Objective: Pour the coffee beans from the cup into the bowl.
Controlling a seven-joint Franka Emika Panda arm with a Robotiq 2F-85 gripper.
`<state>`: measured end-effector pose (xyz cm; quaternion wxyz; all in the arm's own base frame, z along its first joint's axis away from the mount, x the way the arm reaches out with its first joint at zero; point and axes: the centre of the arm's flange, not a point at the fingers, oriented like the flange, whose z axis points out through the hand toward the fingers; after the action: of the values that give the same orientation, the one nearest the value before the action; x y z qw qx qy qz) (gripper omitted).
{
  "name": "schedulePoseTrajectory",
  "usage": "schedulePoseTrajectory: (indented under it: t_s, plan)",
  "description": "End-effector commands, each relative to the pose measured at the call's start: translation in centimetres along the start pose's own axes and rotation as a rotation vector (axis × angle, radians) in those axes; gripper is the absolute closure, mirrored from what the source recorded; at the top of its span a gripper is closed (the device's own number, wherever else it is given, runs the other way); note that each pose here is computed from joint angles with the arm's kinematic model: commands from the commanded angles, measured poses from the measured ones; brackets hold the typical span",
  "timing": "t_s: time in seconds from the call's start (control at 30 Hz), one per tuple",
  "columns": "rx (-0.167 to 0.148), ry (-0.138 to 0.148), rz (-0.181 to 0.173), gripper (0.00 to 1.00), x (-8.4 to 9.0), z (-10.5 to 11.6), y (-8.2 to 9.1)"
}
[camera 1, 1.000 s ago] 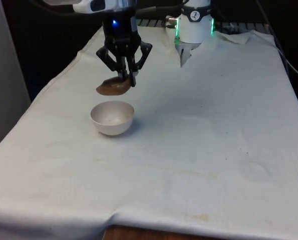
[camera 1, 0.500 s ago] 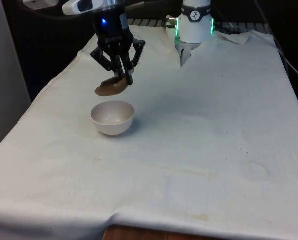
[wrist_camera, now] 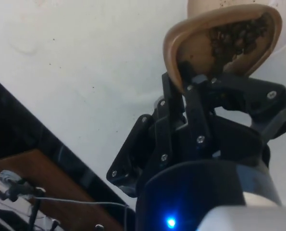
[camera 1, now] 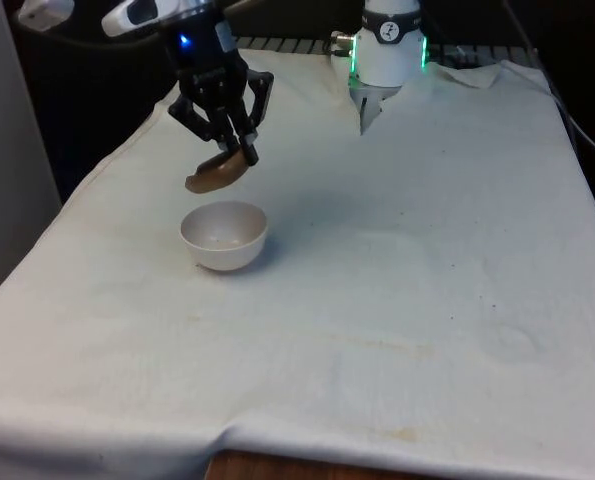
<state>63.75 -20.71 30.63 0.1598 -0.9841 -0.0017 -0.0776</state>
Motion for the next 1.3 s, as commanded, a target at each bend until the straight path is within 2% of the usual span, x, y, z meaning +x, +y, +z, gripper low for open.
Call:
schedulePoseTrajectory:
  t_s: [0.0,0.03,0.07,0.1,0.3,0.33,0.37,0.57,0.63,0.67,0.7,0.9,0.93,0.97,1.03,1.23,1.27]
  plan:
    - [0.023,0.0,0.003,0.98,0.0,-0.1,0.4]
    - [0.03,-0.001,0.004,0.98,0.0,-0.1,0.5]
    - [0.014,0.002,0.001,0.98,0.0,-0.1,0.2]
    - [0.035,-0.001,0.005,0.98,0.0,-0.2,0.6]
    - [0.084,0.005,0.012,0.98,-0.1,-0.5,1.6]
    - [0.07,0.009,0.01,0.98,-0.1,-0.5,1.5]
    - [0.09,0.008,0.012,0.98,-0.1,-0.6,1.8]
    - [0.137,0.01,0.018,0.98,-0.3,-0.9,2.7]
    - [0.152,0.01,0.021,0.98,-0.3,-0.9,2.7]
    - [0.144,0.013,0.02,0.98,-0.4,-0.9,2.7]
    - [0.16,0.009,0.023,0.98,-0.4,-0.9,2.7]
    - [0.21,0.008,0.033,0.98,-0.6,-0.6,2.6]
    - [0.193,0.01,0.03,0.98,-0.5,-0.6,2.6]
    - [0.216,0.008,0.035,0.98,-0.6,-0.5,2.6]
    - [0.236,0.005,0.04,0.98,-0.7,-0.3,2.7]
    - [0.276,0.006,0.049,0.98,-0.9,0.2,2.7]
    - [0.261,0.007,0.046,0.98,-0.9,0.2,2.6]
